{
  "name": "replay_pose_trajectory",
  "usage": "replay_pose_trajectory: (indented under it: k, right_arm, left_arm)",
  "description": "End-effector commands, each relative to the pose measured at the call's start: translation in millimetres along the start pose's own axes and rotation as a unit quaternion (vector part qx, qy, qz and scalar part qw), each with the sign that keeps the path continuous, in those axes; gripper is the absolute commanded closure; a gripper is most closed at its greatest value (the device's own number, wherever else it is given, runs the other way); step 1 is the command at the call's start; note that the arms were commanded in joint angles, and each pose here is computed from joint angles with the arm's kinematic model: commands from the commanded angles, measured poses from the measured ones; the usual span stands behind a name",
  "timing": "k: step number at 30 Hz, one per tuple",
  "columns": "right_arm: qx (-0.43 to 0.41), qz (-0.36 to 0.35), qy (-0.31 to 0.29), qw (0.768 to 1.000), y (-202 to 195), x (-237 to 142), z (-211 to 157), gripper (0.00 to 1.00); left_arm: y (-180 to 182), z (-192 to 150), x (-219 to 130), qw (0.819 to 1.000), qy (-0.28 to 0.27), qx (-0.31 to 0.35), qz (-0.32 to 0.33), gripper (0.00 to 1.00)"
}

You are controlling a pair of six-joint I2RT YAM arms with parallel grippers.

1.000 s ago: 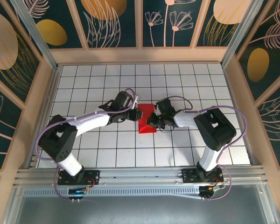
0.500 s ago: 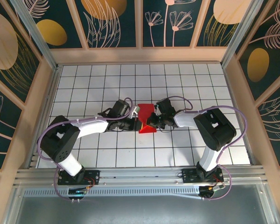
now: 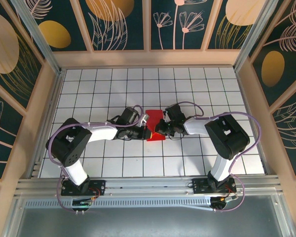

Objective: Fold a paper plane with a square sheet of paper (fold left side to right side)
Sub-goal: Fold the triangle a second time at the center of the table.

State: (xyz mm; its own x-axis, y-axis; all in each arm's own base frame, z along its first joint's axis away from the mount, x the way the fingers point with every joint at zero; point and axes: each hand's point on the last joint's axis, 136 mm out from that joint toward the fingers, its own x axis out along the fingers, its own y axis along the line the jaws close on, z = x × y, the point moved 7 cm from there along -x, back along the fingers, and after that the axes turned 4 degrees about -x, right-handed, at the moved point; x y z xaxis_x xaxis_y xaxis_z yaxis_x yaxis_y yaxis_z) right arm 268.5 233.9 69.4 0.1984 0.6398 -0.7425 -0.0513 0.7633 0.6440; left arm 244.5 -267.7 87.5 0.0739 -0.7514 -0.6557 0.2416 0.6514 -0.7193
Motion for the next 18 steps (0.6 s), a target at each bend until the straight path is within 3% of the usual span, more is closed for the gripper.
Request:
replay_pose_trajectory:
  k: [1, 18]
  right_arm:
    - [0.007, -0.028, 0.023, 0.999, -10.3, 3.2, -12.9, 1.0]
    - [0.005, -0.029, 0.025, 0.999, -10.3, 5.1, -12.5, 1.0]
  left_arm:
    - [5.4, -2.0, 4.0, 1.0, 0.007, 0.003, 0.0, 0.94]
    - [19.4, -9.3, 6.2, 0.999, 0.012, 0.0, 0.032, 0.94]
